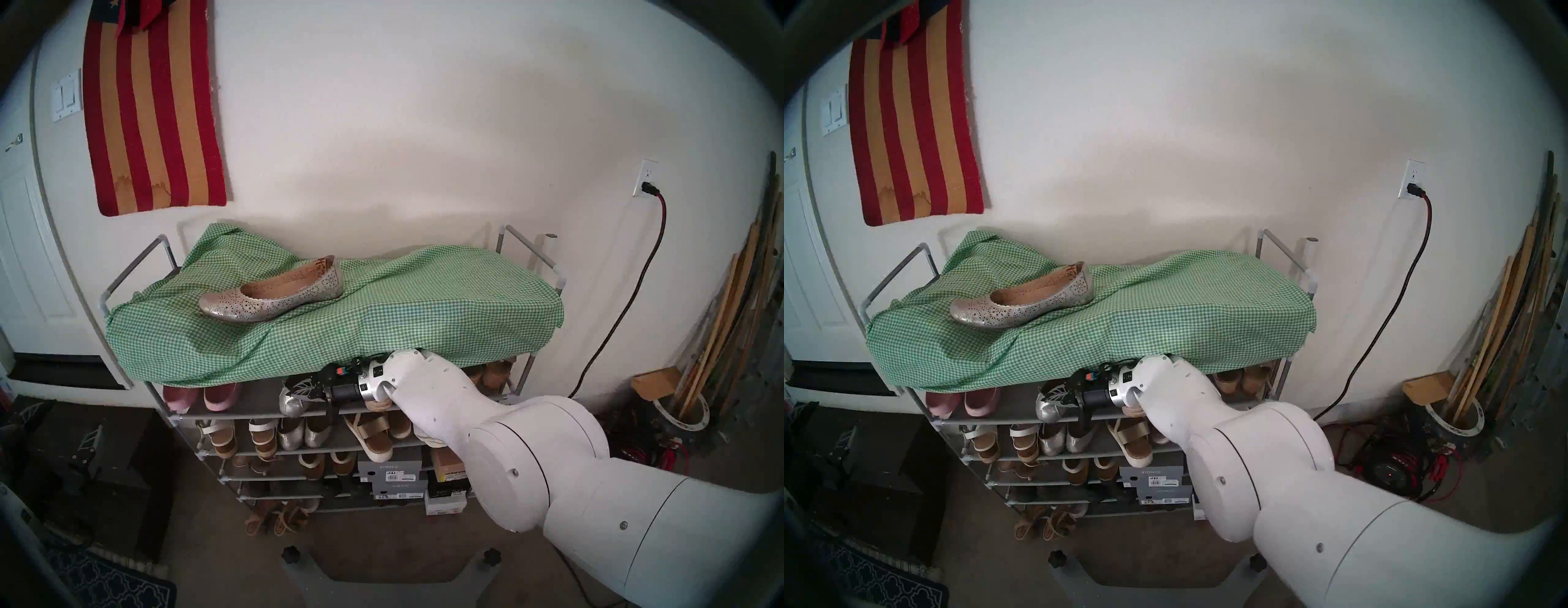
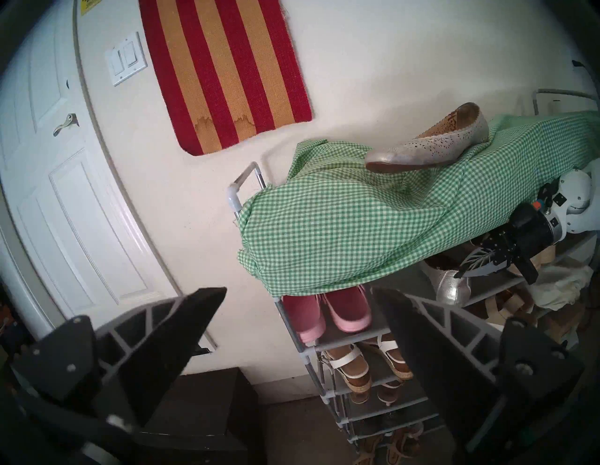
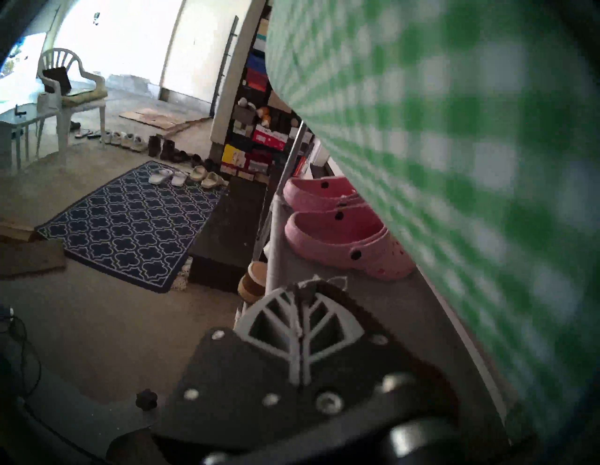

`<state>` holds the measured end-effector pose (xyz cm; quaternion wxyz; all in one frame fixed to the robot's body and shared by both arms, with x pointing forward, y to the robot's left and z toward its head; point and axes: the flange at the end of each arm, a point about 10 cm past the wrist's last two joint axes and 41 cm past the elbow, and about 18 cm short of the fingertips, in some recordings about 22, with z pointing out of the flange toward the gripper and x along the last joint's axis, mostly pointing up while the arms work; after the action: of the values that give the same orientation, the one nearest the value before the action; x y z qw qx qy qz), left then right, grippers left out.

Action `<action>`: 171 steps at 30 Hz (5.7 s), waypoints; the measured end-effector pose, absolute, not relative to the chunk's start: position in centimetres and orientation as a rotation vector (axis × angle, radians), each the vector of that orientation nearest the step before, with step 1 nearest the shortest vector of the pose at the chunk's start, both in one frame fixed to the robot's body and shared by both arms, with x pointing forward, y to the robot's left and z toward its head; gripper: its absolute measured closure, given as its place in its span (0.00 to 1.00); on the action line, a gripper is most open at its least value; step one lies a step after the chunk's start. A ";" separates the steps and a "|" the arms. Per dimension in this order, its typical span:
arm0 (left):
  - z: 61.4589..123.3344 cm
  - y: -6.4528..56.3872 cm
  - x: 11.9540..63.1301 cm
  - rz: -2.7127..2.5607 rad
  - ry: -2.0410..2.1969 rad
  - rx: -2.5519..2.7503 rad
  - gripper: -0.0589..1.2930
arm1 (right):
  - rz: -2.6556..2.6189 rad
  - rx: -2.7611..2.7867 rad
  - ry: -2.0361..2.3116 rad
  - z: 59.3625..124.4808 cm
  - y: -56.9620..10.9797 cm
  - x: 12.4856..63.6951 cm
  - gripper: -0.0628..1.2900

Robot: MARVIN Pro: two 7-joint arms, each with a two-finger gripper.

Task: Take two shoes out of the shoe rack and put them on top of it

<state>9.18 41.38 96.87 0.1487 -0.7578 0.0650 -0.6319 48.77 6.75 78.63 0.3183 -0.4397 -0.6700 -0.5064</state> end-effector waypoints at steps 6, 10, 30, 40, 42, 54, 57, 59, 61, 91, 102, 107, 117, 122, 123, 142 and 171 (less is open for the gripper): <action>96.9 41.4 9.2 -1.820 0.193 -2.178 0.02 | -1.318 -1.052 -1.762 79.2 6.9 48.2 0.97; 97.0 41.4 9.3 -1.822 0.198 -2.176 0.02 | -1.339 -1.041 -1.737 79.1 6.9 48.0 0.97; 97.2 41.4 9.5 -1.829 0.219 -2.170 0.02 | -1.435 -1.028 -1.655 78.6 7.9 47.3 0.97; 97.3 41.4 9.6 -1.832 0.227 -2.168 0.02 | -1.468 -1.031 -1.638 78.2 7.5 47.2 0.97; 97.3 41.4 9.6 -1.832 0.228 -2.168 0.02 | -1.472 -1.031 -1.637 78.1 7.4 47.2 0.97; 97.4 41.4 9.6 -1.833 0.234 -2.167 0.02 | -1.480 -1.059 -1.652 76.6 5.4 47.2 0.97; 97.4 41.4 9.6 -1.833 0.236 -2.167 0.02 | -1.473 -1.070 -1.663 75.8 4.7 47.0 0.97; 97.4 41.4 9.6 -1.833 0.237 -2.167 0.02 | -1.477 -1.070 -1.669 75.5 4.4 46.9 0.97; 97.4 41.4 9.6 -1.833 0.237 -2.167 0.02 | -1.486 -1.065 -1.672 75.4 4.3 46.8 0.97; 97.5 41.4 9.6 -1.834 0.243 -2.167 0.02 | -1.436 -1.048 -1.748 73.6 3.8 45.6 0.07; 97.5 41.4 9.6 -1.835 0.242 -2.168 0.02 | -1.436 -1.035 -1.770 74.0 3.8 46.0 0.19; 97.4 41.4 9.5 -1.835 0.240 -2.169 0.02 | -1.447 -1.028 -1.773 74.6 4.0 46.4 0.11; 97.3 41.4 9.4 -1.835 0.229 -2.171 0.02 | -1.480 -1.000 -1.774 76.3 4.8 47.3 0.07; 97.3 41.3 9.4 -1.835 0.224 -2.172 0.02 | -1.479 -0.989 -1.781 76.6 5.2 47.3 0.07; 97.3 41.3 9.4 -1.835 0.224 -2.172 0.02 | -1.477 -0.986 -1.783 76.7 5.3 47.3 0.07; 97.2 41.3 9.3 -1.838 0.214 -2.172 0.02 | -1.325 -0.980 -1.833 74.8 7.0 44.9 0.07; 97.1 41.3 9.2 -1.836 0.206 -2.173 0.02 | -1.263 -1.070 -1.745 75.8 6.6 45.9 0.07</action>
<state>9.23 41.29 97.07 0.1443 -0.7538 0.0714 -0.6371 45.88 6.61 75.84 0.3600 -0.4151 -0.6767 -0.4900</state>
